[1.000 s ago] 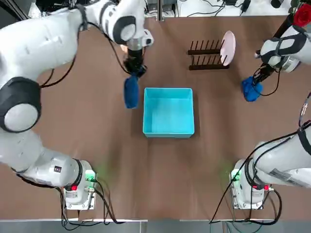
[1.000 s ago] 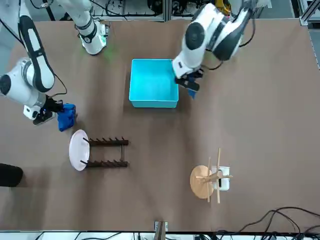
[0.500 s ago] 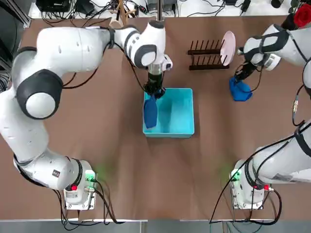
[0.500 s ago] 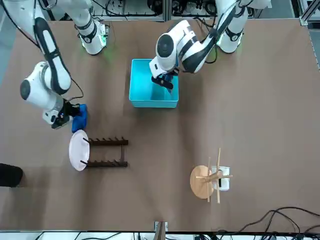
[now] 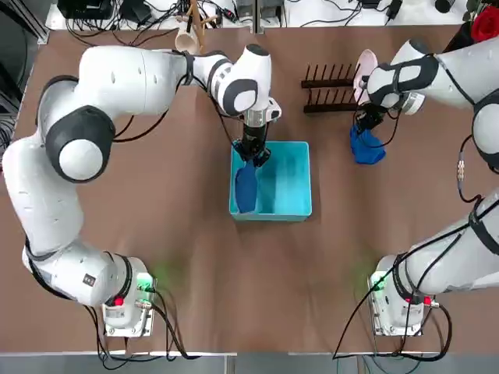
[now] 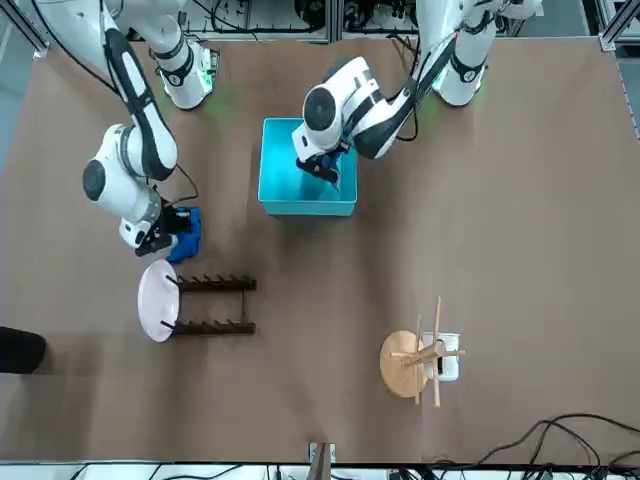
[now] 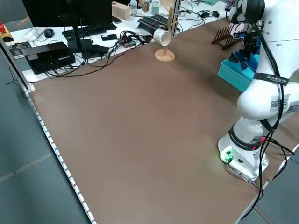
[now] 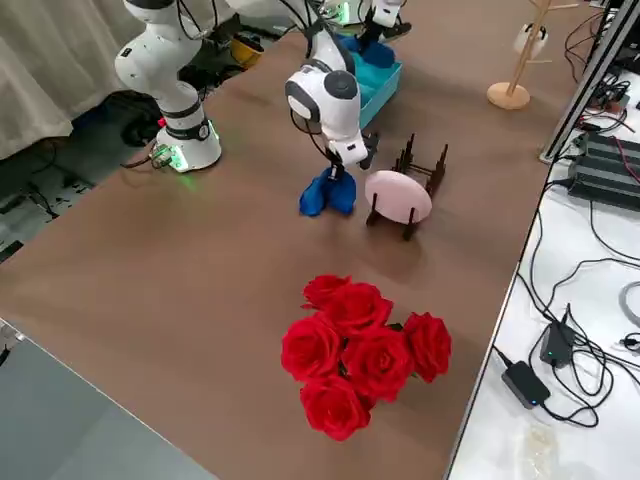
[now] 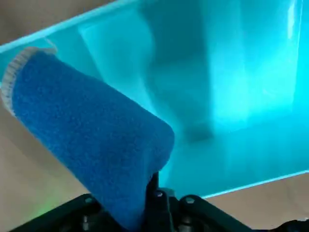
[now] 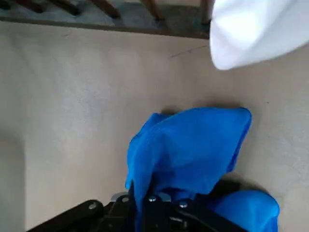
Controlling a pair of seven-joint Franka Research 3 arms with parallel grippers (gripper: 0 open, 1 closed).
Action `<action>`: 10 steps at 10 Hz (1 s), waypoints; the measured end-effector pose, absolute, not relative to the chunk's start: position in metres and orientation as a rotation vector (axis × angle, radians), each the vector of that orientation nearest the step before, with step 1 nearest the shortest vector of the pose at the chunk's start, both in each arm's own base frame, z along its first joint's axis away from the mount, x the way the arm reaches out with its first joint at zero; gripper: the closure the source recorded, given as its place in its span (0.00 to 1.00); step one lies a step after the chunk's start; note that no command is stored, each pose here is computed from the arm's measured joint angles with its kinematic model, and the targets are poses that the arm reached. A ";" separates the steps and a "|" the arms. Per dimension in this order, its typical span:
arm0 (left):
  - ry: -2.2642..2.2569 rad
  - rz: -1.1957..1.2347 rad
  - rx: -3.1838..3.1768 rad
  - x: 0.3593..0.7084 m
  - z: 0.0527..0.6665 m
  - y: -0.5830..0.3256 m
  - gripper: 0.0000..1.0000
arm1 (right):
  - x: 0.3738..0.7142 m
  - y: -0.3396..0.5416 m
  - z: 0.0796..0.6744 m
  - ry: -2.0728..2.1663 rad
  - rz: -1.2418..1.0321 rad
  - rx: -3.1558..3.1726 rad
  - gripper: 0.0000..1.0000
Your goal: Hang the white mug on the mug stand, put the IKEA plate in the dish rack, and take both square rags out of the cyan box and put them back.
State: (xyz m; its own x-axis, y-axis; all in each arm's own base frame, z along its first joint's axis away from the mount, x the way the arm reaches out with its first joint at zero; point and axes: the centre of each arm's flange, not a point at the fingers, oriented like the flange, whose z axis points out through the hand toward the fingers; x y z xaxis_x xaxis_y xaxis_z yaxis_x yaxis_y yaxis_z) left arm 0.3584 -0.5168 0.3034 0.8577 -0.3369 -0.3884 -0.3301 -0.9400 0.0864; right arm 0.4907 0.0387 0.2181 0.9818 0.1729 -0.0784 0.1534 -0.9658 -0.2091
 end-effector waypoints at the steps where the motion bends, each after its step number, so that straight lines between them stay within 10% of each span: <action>1: -0.527 -0.638 3.009 0.364 0.302 -0.516 0.84 | 0.491 0.026 0.218 -0.244 0.135 -2.924 0.96; 3: -0.516 -0.641 3.008 0.367 0.300 -0.514 0.61 | 0.490 -0.035 0.218 -0.330 0.089 -2.907 0.96; 8: -0.460 -0.597 3.002 0.391 0.313 -0.504 0.54 | 0.478 -0.138 0.229 -0.479 0.066 -2.821 0.96; 10: -0.404 -0.415 3.005 0.423 0.370 -0.491 0.37 | 0.499 -0.133 0.277 -0.474 0.139 -2.733 0.96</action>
State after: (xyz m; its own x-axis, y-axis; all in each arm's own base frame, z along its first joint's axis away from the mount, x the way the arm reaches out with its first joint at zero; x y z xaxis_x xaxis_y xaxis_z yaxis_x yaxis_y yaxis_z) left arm 0.4227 -0.4910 0.3705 0.9285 -0.2695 -0.2555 -0.2476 -0.9620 0.1150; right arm 0.4990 -0.1331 0.2765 0.9389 0.3425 -0.0346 0.3067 -0.8781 -0.3673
